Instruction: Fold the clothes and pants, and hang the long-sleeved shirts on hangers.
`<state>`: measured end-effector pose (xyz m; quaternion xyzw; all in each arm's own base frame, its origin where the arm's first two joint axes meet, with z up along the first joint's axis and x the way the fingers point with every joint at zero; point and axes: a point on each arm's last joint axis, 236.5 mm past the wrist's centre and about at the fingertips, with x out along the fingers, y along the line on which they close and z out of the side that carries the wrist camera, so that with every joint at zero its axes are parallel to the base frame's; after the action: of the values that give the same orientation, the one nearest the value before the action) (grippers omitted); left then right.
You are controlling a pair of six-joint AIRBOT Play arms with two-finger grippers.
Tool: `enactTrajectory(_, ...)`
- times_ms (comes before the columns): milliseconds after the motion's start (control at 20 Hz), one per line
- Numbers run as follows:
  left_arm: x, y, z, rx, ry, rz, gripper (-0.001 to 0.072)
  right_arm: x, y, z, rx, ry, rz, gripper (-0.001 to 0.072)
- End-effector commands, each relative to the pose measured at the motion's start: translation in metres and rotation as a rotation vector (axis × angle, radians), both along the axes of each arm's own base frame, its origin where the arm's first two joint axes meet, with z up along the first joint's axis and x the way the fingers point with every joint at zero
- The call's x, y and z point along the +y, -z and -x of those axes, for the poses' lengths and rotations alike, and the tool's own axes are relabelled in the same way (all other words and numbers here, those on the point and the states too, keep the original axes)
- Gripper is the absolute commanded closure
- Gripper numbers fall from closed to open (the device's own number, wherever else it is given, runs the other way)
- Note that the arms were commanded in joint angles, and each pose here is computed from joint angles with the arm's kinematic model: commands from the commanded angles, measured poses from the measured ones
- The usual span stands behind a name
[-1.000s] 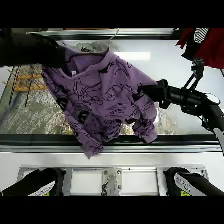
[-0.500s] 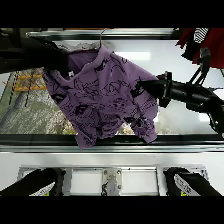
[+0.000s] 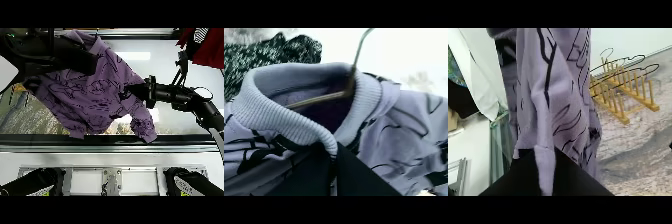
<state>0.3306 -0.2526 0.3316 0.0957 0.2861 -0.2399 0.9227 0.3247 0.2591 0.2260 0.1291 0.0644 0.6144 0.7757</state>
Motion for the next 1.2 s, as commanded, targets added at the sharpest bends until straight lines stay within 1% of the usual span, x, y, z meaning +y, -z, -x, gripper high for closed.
enactTrajectory(0, -0.019, -0.005, 0.006, -0.004, 0.042, 0.019, 0.0686, 0.007, 0.0, -0.002, 0.008, -0.004, -0.019, 0.0705)
enactTrajectory(250, -0.026, 0.014, 0.009, 0.038, 0.072, -0.009, 0.0686, 0.007, 0.0, -0.001, 0.009, -0.007, -0.02, 0.0705)
enactTrajectory(400, -0.01, 0.005, 0.004, 0.018, 0.038, 0.001, 0.0683, 0.007, 0.0, -0.001, 0.01, -0.007, -0.021, 0.0705)
enactTrajectory(450, -0.002, -0.001, 0.004, 0.009, 0.024, 0.011, 0.0543, 0.007, 0.0, -0.001, 0.01, -0.007, -0.021, 0.0705)
enactTrajectory(500, 0.006, -0.007, 0.004, -0.001, 0.01, 0.022, 0.0321, 0.007, 0.0, -0.001, 0.01, -0.007, -0.021, 0.0705)
enactTrajectory(550, 0.013, -0.013, 0.005, -0.013, -0.002, 0.033, 0.0249, 0.007, 0.0, -0.001, 0.01, -0.007, -0.021, 0.0705)
enactTrajectory(950, 0.064, -0.057, 0.022, -0.097, -0.077, 0.117, 0.0249, 0.007, 0.0, -0.001, 0.01, -0.007, -0.021, 0.0705)
enactTrajectory(1050, 0.076, -0.064, 0.024, -0.112, -0.102, 0.131, 0.025, 0.005, -0.006, -0.003, 0.009, 0.001, -0.042, 0.0704)
enactTrajectory(1100, 0.081, -0.066, 0.024, -0.112, -0.12, 0.144, 0.032, 0.001, -0.013, -0.006, 0.006, 0.017, -0.065, 0.0705)
enactTrajectory(1150, 0.086, -0.066, 0.025, -0.11, -0.131, 0.143, 0.0577, -0.007, -0.019, -0.011, -0.006, 0.042, -0.073, 0.0705)
